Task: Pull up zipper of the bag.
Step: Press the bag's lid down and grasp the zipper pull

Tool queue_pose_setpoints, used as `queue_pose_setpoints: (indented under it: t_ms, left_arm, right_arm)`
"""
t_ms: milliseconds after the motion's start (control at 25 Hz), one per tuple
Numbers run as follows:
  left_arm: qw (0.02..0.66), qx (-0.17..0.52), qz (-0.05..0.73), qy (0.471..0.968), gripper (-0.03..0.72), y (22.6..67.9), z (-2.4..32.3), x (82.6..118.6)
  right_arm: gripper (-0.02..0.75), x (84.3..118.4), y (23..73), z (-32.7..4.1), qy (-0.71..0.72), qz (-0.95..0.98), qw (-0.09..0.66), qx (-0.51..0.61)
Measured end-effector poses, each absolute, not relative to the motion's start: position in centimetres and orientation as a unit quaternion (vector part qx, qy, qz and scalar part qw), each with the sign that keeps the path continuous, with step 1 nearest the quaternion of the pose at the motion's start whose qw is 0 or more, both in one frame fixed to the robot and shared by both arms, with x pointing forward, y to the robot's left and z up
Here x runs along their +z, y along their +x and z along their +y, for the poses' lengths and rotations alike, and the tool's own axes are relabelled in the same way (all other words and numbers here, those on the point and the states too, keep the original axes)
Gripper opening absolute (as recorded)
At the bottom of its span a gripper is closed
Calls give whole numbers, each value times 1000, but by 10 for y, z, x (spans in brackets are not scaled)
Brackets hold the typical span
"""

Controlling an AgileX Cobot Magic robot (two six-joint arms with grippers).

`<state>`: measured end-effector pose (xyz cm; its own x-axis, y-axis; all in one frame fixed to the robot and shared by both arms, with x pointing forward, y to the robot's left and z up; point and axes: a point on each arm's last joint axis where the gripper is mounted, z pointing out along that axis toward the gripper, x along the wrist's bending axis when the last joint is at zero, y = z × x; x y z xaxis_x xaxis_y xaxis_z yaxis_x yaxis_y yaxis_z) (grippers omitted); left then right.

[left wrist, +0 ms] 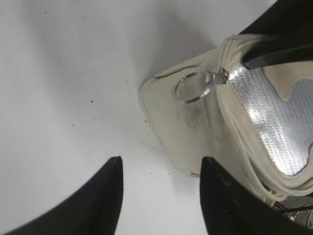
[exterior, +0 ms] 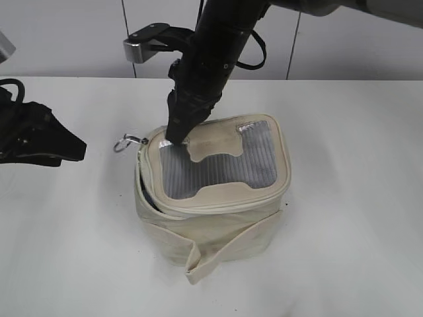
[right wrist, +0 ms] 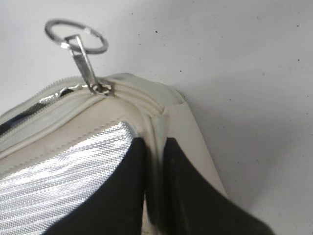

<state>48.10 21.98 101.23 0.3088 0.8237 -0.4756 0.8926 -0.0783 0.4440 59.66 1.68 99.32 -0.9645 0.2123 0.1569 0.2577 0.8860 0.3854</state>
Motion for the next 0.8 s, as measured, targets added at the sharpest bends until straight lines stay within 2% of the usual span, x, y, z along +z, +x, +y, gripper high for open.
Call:
queue_pose_setpoints:
  t_ms: [160, 440, 800]
  left_arm:
    - [343, -50, 582, 736, 392, 481, 218, 1012]
    - [347, -39, 521, 779, 405, 475, 198, 1013]
    - [358, 13, 458, 814, 438, 484, 192, 1016]
  right_arm:
    - [74, 994, 596, 17, -122, -969, 58, -209]
    - [74, 994, 596, 17, -125, -968, 61, -211]
    - [74, 994, 596, 17, -128, -967, 61, -211]
